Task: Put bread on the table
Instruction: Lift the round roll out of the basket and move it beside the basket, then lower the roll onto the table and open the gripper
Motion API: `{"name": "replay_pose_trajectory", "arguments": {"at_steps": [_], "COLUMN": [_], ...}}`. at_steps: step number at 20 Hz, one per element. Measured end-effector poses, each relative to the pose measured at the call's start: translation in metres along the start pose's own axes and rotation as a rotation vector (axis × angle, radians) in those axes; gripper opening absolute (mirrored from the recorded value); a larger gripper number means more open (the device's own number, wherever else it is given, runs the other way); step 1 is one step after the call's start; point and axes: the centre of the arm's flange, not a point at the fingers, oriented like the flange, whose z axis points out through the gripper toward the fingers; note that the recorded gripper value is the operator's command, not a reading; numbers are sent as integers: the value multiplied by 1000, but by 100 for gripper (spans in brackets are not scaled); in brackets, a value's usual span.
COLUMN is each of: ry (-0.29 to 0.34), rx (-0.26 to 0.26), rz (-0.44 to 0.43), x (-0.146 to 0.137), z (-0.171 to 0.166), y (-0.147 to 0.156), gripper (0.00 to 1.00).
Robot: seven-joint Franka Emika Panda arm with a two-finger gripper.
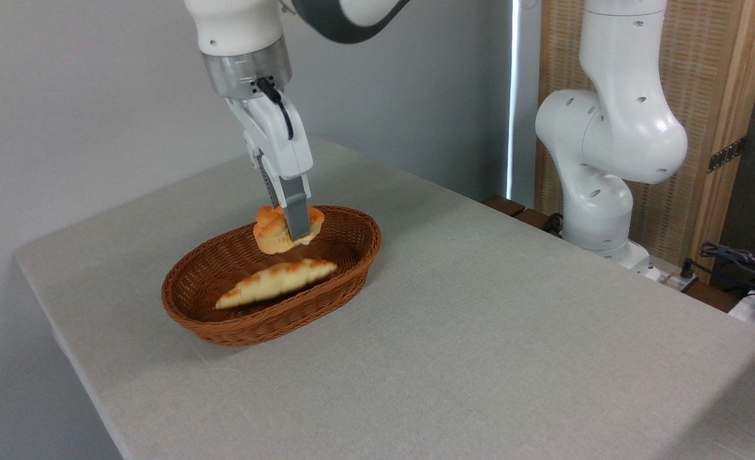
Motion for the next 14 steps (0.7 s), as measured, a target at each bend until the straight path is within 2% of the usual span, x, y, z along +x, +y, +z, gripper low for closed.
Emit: {"name": "replay_pose_trajectory", "arguments": {"at_steps": [5, 10, 11, 13, 14], "ry": [-4, -10, -21, -41, -51], "rx": [86, 142, 155, 171, 174], "rz": [-10, -19, -14, -5, 0], "x": [-33, -26, -23, -17, -16], "z": [3, 50, 63, 91, 102], "y": [-54, -97, -106, -120, -125], "gripper": [38, 43, 50, 85, 86]}}
